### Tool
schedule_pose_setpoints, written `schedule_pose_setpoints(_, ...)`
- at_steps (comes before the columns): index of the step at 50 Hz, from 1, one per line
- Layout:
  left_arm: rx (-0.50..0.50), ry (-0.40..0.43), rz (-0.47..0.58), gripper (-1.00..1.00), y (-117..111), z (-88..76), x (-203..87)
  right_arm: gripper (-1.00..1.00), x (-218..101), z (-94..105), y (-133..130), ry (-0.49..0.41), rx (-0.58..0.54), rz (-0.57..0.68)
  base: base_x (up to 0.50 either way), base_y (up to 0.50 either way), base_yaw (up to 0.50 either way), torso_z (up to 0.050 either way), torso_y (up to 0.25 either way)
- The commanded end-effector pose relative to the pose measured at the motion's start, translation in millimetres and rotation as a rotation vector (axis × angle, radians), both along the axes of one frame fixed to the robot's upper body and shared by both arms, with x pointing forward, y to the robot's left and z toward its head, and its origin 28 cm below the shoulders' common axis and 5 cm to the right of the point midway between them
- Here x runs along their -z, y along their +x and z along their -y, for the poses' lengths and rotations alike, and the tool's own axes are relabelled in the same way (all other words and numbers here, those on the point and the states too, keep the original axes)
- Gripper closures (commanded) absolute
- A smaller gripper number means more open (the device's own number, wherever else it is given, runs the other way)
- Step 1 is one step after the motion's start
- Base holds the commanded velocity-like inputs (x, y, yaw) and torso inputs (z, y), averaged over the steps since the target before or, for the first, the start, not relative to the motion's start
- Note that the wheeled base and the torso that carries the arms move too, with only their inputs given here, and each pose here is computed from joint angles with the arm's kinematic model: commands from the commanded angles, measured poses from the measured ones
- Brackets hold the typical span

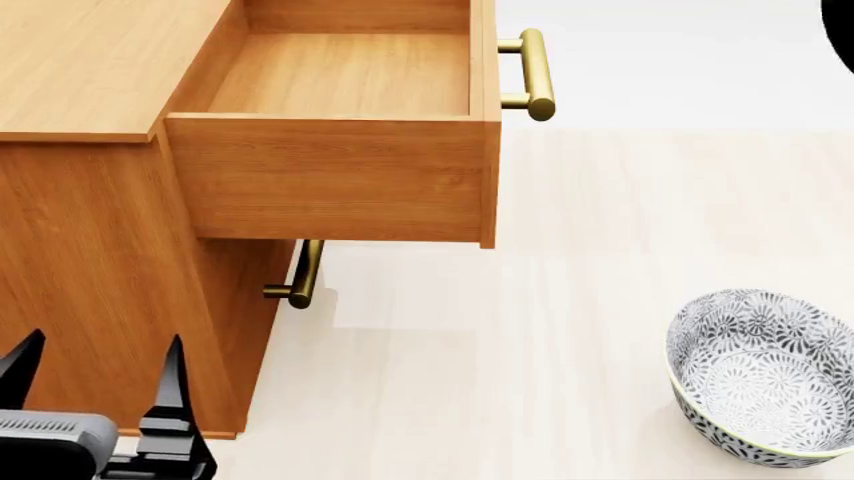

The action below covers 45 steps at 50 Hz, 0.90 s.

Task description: Put the ketchup in the top drawer of the cabinet.

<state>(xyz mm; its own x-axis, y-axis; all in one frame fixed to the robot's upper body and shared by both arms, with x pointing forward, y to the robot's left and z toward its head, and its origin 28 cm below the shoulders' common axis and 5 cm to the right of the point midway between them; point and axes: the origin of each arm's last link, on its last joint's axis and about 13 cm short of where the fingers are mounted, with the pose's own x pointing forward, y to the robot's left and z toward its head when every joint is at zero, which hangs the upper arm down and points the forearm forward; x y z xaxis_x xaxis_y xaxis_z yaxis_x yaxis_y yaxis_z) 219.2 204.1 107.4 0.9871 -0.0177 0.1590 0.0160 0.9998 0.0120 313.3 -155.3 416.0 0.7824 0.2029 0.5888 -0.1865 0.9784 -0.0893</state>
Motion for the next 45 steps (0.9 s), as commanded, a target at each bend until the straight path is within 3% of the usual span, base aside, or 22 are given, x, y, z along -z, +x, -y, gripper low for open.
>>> schedule_pose_setpoints(1,0.002,-0.003,0.0,-1.0,-1,0.5,-1,1.0,-20,-17.6,24,-0.066,-0.036,-0.019,0.0,0.0,0.0,0.0,0.0)
schedule_pose_setpoints(25,0.001,-0.002,-0.001,-1.0,-2,2.4,0,1.0,-51,-46.7,83,-0.126,-0.193,-0.2,0.0,0.0,0.0,0.0,0.0)
schedule_pose_setpoints(37,0.002,-0.004,-0.004,-1.0,-1,3.1,1,1.0,-42,-58.7,85,-0.191,-0.271,-0.302,0.0,0.0,0.0,0.0,0.0)
schedule_pose_setpoints(45,0.003,-0.005,-0.007,-1.0,0,3.7,2,1.0,-34,-63.0,88,-0.286,-0.33,-0.37,0.0,0.0,0.0,0.0,0.0)
